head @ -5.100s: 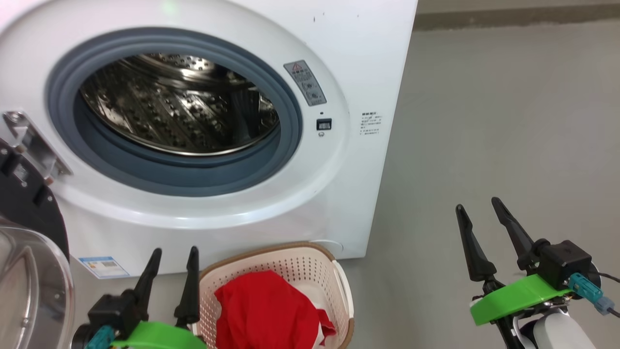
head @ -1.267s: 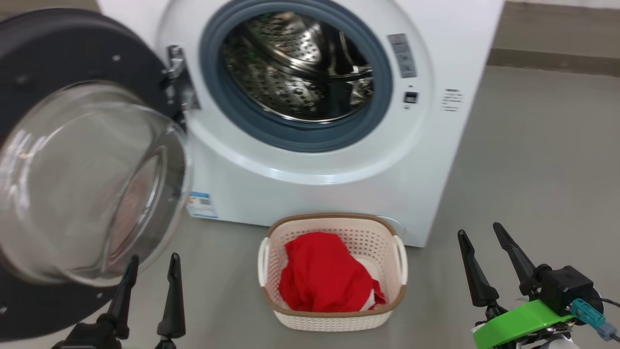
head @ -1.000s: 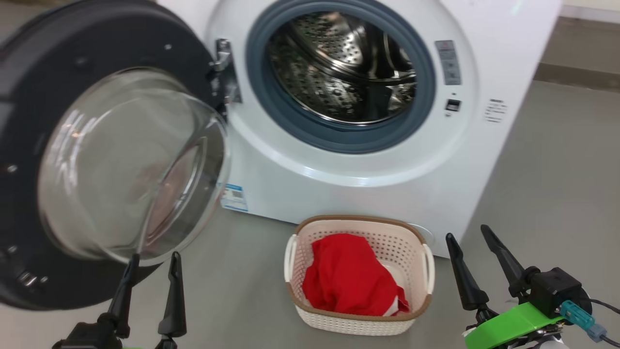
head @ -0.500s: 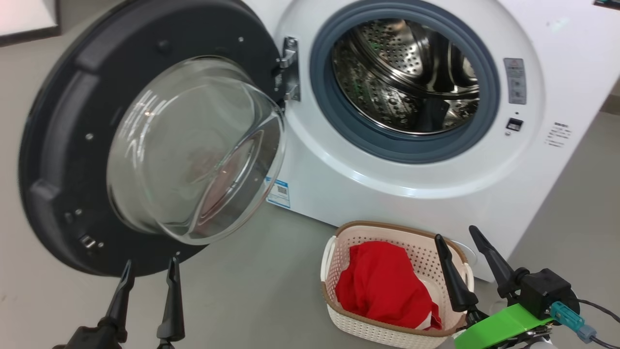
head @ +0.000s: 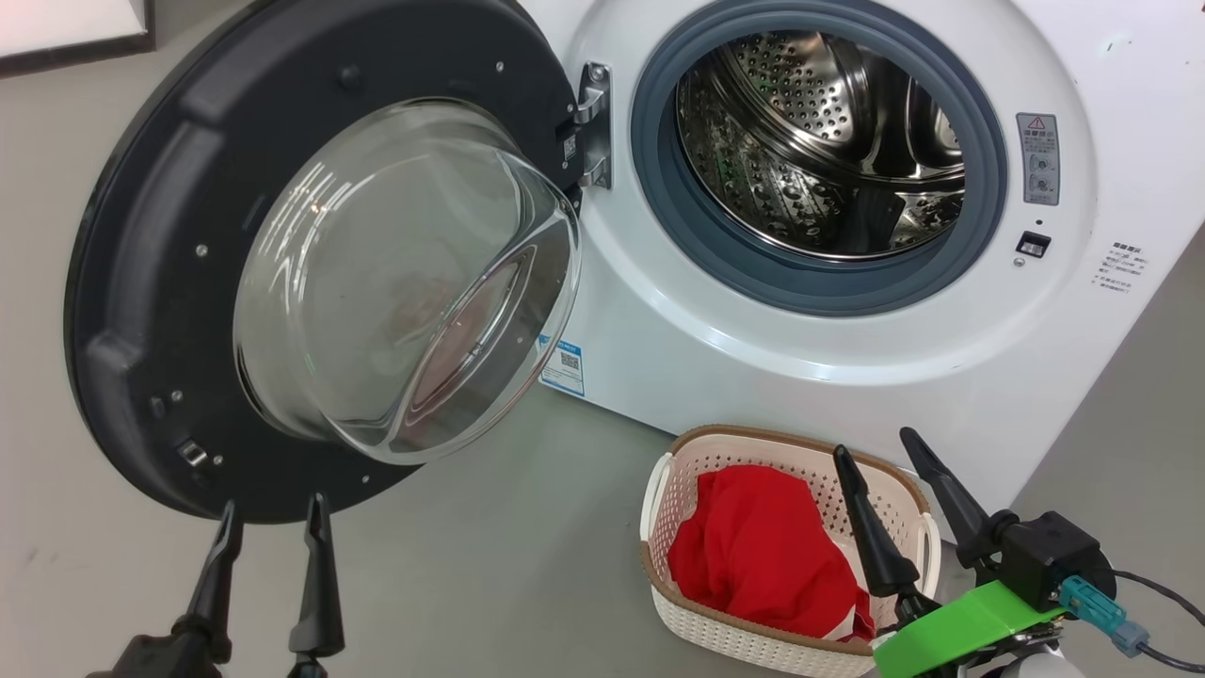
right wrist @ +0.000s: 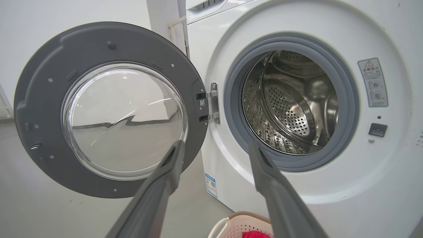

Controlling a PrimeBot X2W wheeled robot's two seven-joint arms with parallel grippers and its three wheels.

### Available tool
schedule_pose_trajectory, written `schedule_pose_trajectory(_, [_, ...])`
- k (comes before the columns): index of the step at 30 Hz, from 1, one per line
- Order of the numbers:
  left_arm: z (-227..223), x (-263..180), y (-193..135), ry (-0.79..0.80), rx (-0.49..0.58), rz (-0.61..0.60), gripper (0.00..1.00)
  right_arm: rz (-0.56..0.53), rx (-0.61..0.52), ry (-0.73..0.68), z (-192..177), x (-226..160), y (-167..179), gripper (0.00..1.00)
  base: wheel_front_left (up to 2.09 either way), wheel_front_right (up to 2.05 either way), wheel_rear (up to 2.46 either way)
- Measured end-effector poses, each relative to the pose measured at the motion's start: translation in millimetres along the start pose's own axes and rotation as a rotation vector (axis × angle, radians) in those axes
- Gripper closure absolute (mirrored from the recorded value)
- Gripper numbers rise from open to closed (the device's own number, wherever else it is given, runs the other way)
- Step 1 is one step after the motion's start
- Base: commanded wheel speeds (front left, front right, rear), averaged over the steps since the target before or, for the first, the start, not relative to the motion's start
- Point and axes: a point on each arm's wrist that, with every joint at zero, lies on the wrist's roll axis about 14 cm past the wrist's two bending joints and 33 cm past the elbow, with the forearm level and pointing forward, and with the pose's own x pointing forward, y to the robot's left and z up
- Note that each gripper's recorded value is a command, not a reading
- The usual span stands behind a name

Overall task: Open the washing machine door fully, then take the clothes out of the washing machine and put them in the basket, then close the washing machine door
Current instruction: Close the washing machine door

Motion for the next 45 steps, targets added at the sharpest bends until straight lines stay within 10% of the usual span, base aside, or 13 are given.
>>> schedule_pose_trajectory(1, [1,0,1,-0.003,0.003,0.005,0.34,0.001,0.0,0.001,0,0,0,0.0,0.0,0.0,0.0])
schedule_pose_trajectory(2, [2,0,1,-0.005,0.006,0.005,1.0,0.003,0.0,0.002,-1,0,1,0.0,0.0,0.0,0.0])
schedule_pose_trajectory(20, [135,76,66,-0.385,0.066,0.22,1.0,-0.006,-0.009,0.017,-4,-4,-4,0.0,0.0,0.0,0.0])
schedule_pose_trajectory(30, [131,142,103,-0.247,-0.145,0.342,1.0,-0.052,-0.016,0.02,-4,-15,-19,0.0,0.0,0.0,0.0])
schedule_pose_trajectory(45, [23,172,76,0.276,-0.811,0.315,1.0,-0.104,-0.022,0.006,2,-25,-36,0.0,0.0,0.0,0.0])
